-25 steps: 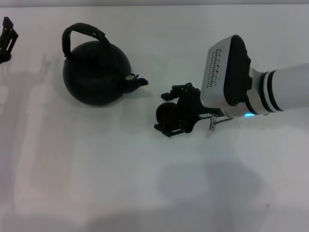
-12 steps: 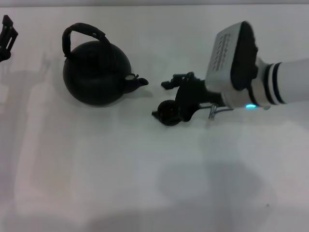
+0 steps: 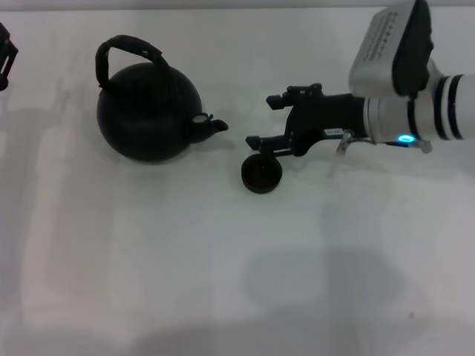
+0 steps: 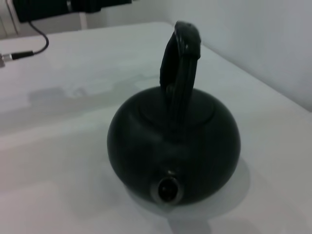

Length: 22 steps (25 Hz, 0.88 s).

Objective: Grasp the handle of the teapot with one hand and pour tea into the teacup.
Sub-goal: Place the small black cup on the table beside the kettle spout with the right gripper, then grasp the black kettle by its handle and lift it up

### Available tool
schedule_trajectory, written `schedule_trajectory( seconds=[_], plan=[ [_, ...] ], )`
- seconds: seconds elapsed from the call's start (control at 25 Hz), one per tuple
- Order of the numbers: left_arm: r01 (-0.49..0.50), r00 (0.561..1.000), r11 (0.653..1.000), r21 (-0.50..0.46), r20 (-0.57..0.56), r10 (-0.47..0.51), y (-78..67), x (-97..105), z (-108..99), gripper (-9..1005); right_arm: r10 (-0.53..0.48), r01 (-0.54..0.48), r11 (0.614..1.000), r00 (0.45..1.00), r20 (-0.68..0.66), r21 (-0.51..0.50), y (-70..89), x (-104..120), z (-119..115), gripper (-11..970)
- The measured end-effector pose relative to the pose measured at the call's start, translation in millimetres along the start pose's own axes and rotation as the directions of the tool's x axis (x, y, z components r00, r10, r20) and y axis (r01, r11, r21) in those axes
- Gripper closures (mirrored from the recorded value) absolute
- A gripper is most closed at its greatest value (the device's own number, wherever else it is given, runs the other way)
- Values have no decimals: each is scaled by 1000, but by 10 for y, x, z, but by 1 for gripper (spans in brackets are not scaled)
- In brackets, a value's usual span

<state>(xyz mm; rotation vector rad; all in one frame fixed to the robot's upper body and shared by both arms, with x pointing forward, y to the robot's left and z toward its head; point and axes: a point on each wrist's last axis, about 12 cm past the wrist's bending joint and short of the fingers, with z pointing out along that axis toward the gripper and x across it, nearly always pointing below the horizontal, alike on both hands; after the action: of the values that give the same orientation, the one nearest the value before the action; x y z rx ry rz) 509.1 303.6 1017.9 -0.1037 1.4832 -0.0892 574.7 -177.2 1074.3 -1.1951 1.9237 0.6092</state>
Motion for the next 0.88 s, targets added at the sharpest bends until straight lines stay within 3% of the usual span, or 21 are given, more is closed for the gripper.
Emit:
schedule_trajectory(
  seconds=[0.16, 0.28, 0.44, 0.56, 0.68, 0.8, 0.88],
  plan=[
    [-8, 1000, 1000, -3, -3, 8, 21, 2, -5, 109, 52, -53, 998, 998, 43, 27, -93, -14, -80, 111],
    [-16, 1000, 1000, -3, -7, 16, 37, 6, -13, 109, 161, -173, 980, 980, 120, 95, -250, 24, -173, 112],
    [-39, 999, 999, 16, -20, 39, 51, 22, -32, 109, 359, -419, 885, 891, 279, 201, -523, 169, -328, 113],
    [-42, 999, 999, 15, -28, 42, 61, 37, -59, 108, 440, -560, 799, 792, 424, 218, -645, 303, -468, 114],
    [-44, 998, 999, 14, -33, 45, 62, 49, -80, 108, 385, -570, 785, 755, 530, 242, -660, 395, -573, 115],
    [-50, 998, 998, 31, -46, 52, 50, 69, -101, 108, 201, -448, 813, 815, 544, 371, -652, 466, -642, 115],
    [-58, 997, 997, 56, -57, 61, 31, 85, -120, 108, 57, -332, 808, 866, 498, 486, -653, 524, -663, 115]
  ],
)
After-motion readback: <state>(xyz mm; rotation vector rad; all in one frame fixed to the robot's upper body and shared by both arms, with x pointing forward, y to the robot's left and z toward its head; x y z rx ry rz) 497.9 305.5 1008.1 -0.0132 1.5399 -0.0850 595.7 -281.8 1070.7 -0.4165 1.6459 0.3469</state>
